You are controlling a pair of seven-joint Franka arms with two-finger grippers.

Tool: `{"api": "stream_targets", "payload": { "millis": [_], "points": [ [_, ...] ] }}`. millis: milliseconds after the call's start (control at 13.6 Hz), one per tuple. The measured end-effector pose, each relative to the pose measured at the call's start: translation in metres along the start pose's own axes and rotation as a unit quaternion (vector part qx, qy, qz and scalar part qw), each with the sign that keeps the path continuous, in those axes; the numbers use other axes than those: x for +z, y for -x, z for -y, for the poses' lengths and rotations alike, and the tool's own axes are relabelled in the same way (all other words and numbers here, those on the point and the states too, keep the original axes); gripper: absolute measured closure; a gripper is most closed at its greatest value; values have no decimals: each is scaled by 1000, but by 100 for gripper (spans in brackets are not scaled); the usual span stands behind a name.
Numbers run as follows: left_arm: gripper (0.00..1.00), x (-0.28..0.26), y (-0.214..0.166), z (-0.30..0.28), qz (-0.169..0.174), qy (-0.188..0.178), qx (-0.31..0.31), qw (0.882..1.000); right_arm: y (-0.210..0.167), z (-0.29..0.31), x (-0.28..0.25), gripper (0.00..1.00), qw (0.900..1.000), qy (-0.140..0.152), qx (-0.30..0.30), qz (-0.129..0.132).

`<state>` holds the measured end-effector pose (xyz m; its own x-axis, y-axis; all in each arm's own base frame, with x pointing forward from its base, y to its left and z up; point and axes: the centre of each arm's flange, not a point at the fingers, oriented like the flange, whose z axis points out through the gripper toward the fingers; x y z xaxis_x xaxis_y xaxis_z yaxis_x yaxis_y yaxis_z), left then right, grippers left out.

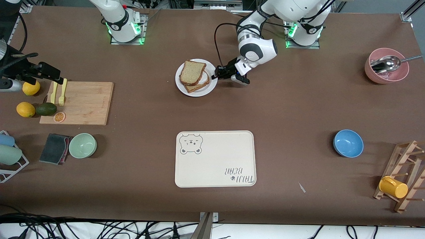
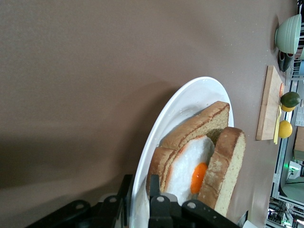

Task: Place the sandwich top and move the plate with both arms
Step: 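Close the left gripper on the plate rim, then slide the plate with the left gripper onto the Taiji Bear tray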

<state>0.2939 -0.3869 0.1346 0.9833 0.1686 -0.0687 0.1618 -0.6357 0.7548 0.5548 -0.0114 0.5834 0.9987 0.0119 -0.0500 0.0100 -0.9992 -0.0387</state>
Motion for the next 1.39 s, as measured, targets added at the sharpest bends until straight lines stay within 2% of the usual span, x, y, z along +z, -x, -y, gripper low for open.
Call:
{"api": "stream_targets", "payload": {
  "millis": [73, 514, 1028, 1395],
  "points": [
    [84, 0, 0, 0, 0, 0, 1, 1000, 0, 0, 0, 0, 1000, 0, 0, 0],
    [96, 1, -2, -7, -2, 9, 19, 1000, 0, 1, 0, 0, 1000, 0, -1, 0],
    [95, 1, -4, -11, -5, 13, 24, 1000, 0, 1, 0, 0, 1000, 0, -1, 0],
    [95, -4, -20, -9, -18, 23, 34, 999, 0, 1, 0, 0, 1000, 0, -1, 0]
  ]
}}
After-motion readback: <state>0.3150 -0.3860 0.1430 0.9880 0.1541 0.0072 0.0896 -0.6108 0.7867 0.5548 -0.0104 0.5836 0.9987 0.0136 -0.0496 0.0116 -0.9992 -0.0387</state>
